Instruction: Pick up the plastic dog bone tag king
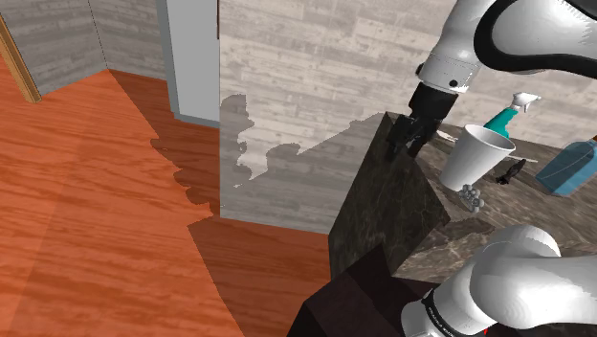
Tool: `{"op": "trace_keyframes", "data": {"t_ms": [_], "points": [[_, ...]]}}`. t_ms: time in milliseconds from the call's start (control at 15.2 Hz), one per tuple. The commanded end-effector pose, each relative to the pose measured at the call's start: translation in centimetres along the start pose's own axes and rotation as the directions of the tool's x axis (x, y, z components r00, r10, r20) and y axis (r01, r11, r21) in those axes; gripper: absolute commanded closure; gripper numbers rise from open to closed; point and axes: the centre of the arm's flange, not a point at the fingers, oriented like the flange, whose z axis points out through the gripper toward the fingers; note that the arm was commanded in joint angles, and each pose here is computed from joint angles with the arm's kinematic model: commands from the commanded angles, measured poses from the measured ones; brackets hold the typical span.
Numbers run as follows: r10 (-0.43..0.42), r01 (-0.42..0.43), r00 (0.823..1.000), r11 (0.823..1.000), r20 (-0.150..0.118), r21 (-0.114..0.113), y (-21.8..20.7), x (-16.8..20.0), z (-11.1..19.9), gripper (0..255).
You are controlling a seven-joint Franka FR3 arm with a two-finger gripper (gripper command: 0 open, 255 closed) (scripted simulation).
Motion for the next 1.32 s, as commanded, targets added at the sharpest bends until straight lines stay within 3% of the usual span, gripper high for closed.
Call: {"op": "trace_keyframes", "data": {"t_ms": [0,264,528,792,1122,1188,1254], "points": [[0.0,0.0,1.0,1.0,0.0,0.0,0.0,0.0,0.0,0],[0.142,-0.142,0.99,0.989,-0.001,-0.03,4.4,-1.9,0.8,0],[0.281,-0.281,0.96,0.958,-0.005,-0.06,8.5,-4.4,1.4,0],[0.415,-0.414,0.91,0.906,-0.014,-0.088,12.2,-7.4,1.9,0],[0.569,-0.568,0.822,0.814,-0.031,-0.122,16.2,-11.9,2.3,0],[0.587,-0.586,0.809,0.8,-0.034,-0.126,16.6,-12.5,2.4,0],[0.587,-0.586,0.809,0.8,-0.034,-0.126,16.7,-12.5,2.9,0]]}}
